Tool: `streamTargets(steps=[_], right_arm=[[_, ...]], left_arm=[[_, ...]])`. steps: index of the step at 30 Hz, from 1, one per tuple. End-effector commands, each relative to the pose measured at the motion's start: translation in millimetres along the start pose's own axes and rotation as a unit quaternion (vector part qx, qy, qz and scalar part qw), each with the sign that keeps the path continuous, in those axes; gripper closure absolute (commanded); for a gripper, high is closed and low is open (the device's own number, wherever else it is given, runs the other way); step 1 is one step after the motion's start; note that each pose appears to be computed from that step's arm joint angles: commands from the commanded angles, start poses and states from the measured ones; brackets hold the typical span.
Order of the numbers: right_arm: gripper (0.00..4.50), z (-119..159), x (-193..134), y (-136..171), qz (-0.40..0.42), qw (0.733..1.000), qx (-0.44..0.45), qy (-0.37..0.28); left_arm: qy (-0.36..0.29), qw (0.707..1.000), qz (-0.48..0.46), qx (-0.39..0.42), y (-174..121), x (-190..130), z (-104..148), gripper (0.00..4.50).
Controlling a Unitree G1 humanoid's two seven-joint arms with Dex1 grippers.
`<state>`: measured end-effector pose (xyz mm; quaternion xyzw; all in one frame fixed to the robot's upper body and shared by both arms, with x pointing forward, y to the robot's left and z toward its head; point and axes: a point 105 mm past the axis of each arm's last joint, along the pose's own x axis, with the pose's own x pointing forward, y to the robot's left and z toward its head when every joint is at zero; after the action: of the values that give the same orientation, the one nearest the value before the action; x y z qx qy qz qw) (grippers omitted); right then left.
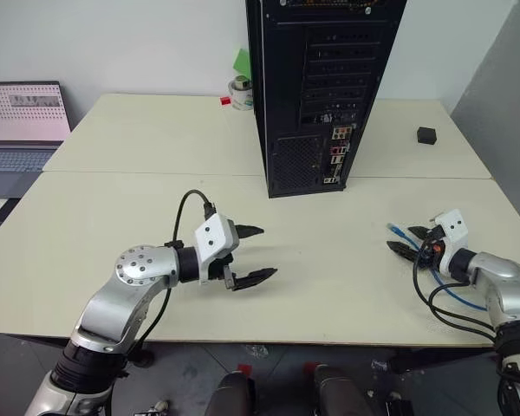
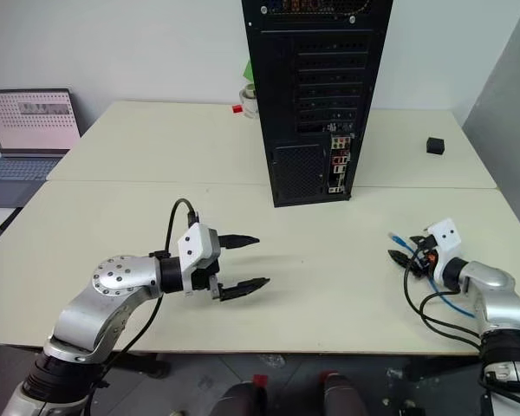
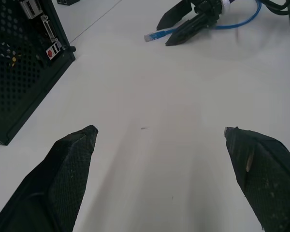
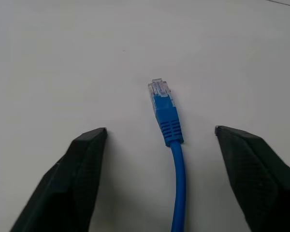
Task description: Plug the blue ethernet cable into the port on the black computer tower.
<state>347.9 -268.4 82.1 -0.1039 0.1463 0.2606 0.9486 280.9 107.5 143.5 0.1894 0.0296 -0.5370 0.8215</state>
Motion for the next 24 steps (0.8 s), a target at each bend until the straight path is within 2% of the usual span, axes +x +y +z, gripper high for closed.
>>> streamTargets(steps=[1,3,6,11,16,19,24], right_arm=[[1.88,-2.0,-3.7,-2.7,0.004,1.000,-0.014,0.012],[2.33,-2.1,-3.6,-1.9,0.008,1.000,-0.021,0.014],[3.25,-2.2,-2.5,2.2,0.019,0.999,-0.032,0.019],[4.42,5.0,-3.7,15.0,0.056,0.996,-0.060,0.021],[4.45,32.2,-4.5,42.0,0.122,0.983,-0.139,0.010],[4.46,58.1,-1.2,75.3,0.183,0.966,-0.184,-0.011],[4.46,84.1,9.1,129.3,0.262,0.939,-0.222,-0.029]], left_arm=[[-0.015,1.000,0.000,0.018,0.6,-4.5,11.4,0.00],[-0.016,1.000,-0.001,0.017,1.2,-4.2,11.8,0.00],[-0.027,1.000,-0.001,0.009,3.5,-3.2,15.3,0.00],[-0.033,0.999,-0.005,0.000,7.9,-5.1,19.0,0.00],[-0.018,0.999,-0.034,0.007,6.1,-5.5,16.7,0.00],[0.003,0.997,-0.073,0.027,3.1,-5.1,12.2,0.00],[0.016,0.993,-0.105,0.050,7.5,5.3,10.3,0.00]])
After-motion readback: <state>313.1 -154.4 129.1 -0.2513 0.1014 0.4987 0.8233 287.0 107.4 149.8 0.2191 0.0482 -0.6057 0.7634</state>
